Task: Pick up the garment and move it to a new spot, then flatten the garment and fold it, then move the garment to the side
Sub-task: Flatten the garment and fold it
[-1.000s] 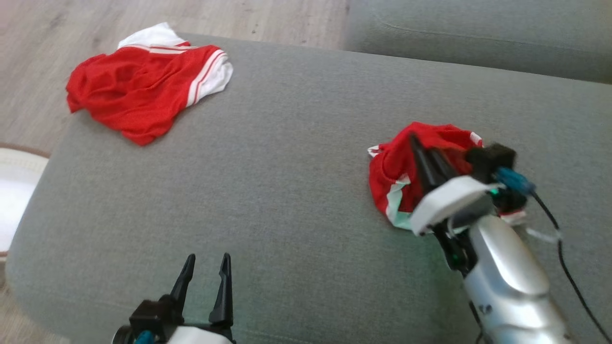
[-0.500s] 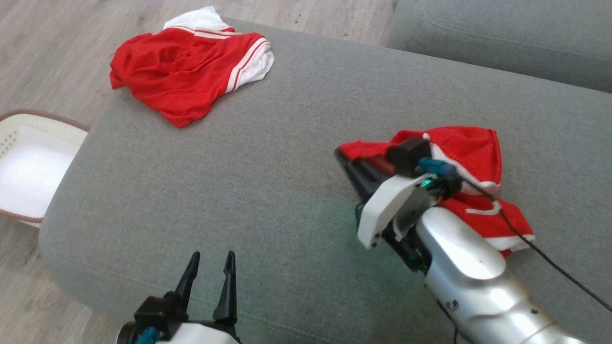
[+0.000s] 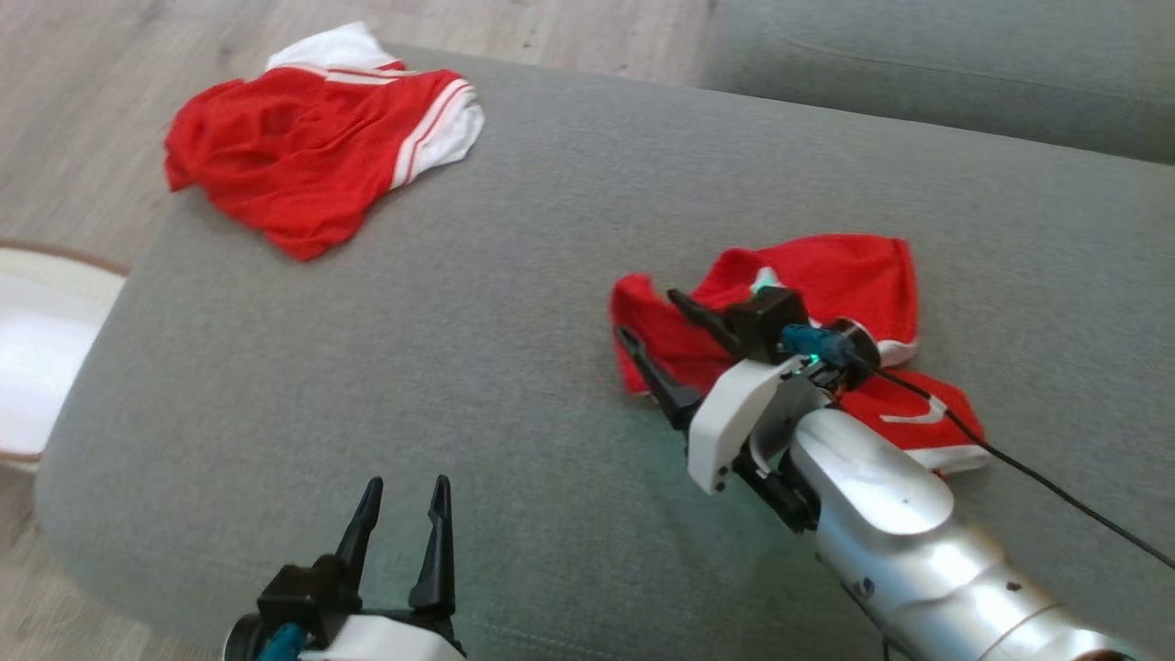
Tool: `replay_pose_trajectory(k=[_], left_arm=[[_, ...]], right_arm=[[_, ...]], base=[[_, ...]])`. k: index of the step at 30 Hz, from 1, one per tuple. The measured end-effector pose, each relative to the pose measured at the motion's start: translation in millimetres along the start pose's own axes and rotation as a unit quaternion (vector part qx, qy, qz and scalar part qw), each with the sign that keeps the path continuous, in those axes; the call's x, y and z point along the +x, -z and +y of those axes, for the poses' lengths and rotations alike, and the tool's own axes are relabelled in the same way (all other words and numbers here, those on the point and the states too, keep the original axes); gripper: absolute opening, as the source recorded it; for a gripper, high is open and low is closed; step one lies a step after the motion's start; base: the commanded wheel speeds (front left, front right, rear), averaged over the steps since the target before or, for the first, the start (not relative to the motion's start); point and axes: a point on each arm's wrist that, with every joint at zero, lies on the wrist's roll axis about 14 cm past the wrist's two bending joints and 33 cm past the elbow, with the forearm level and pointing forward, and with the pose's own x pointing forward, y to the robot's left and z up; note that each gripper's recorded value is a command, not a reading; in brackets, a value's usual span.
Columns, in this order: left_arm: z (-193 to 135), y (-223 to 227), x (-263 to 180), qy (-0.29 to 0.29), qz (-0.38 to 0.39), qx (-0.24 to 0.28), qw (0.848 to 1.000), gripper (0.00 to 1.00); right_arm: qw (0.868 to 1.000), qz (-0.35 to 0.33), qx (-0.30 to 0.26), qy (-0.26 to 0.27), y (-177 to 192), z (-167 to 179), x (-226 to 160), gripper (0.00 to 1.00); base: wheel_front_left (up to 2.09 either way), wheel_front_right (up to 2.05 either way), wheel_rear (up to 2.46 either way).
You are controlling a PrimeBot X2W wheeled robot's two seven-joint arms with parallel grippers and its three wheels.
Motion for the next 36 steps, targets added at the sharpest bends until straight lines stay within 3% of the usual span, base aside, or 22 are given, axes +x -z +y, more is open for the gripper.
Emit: replay_pose_trajectory(k=[10, 18, 29, 36], left_arm=[[-27, -2, 11, 0.047, -0.001, 0.008, 0.999, 1.00], [-47, -12, 9, 0.085, -0.020, 0.011, 0.996, 1.00], [-59, -1, 0, 0.111, -0.007, 0.006, 0.994, 1.00], [-53, 4, -7, 0.104, -0.005, 0.003, 0.995, 1.00]], right_arm=[[0.990, -0.065, 0.031, 0.120, 5, -55, -52, 1.00], [0.962, -0.106, 0.048, 0.247, 18, -93, -127, 1.00], [0.924, -0.131, 0.075, 0.352, 37, -96, -215, 1.00], [0.918, -0.138, 0.076, 0.364, 38, -82, -236, 1.00]], base=[[0.00, 0.00, 0.00], [0.00, 0.00, 0.00], [0.00, 0.00, 0.00], [0.00, 0.00, 0.00]])
